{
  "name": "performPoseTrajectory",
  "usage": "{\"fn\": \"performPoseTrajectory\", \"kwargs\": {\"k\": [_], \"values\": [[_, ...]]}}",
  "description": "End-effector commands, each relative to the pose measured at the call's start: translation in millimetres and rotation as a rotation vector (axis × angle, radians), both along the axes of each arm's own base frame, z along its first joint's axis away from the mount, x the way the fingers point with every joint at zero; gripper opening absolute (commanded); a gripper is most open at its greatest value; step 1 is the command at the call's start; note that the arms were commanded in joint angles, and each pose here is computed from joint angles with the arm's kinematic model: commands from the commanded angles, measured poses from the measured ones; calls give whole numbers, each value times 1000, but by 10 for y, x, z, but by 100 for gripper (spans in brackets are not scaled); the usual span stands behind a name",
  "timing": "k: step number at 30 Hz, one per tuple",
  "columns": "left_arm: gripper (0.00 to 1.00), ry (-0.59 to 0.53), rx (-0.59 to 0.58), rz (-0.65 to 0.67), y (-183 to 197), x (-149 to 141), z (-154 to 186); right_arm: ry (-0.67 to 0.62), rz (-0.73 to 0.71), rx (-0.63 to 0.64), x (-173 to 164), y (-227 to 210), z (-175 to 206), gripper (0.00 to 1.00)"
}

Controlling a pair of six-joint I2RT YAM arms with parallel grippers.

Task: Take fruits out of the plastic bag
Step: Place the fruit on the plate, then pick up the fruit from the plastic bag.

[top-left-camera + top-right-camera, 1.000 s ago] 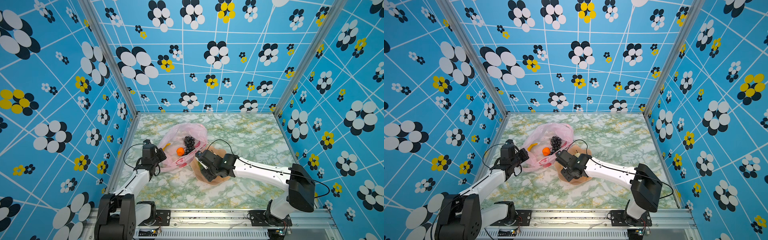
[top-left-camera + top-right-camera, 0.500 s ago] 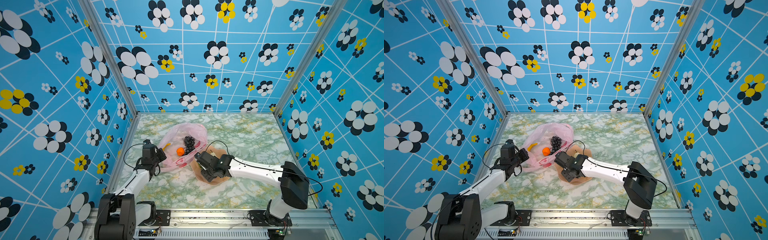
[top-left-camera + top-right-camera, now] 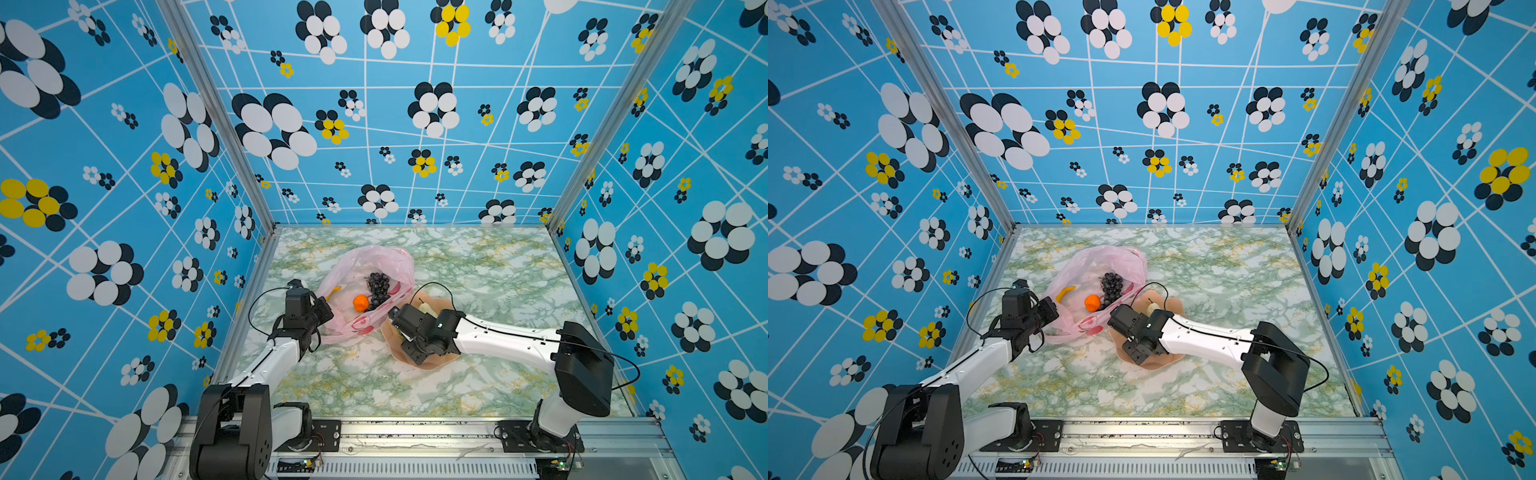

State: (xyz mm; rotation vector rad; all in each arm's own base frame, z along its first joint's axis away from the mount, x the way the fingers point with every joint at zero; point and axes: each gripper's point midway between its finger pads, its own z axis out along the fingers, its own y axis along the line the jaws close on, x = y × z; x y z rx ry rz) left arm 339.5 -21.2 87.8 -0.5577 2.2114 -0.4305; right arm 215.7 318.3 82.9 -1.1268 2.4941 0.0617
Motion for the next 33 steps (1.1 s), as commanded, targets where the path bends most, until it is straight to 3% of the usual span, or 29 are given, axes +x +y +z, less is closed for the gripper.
{"fn": "performPoseTrajectory", "kwargs": {"k": [1,8,17,20,27,33], "values": [[0,4,0,-22,-18,-12,-55,-5,1,-36,-8,-74,-28,56],[0,4,-1,-37,-49,-5,-52,-20,-4,-18,-8,-88,69,69],[0,-4,5,-65,-129,-2,-11,-38,-21,66,4,-7,364,72],[0,-21,17,-118,-263,-14,65,-99,-119,109,173,45,561,71],[0,53,-16,-118,-403,-209,-17,-153,-227,335,590,654,961,69],[0,108,28,-35,-169,-399,-108,-62,-192,438,918,1340,948,64]]}}
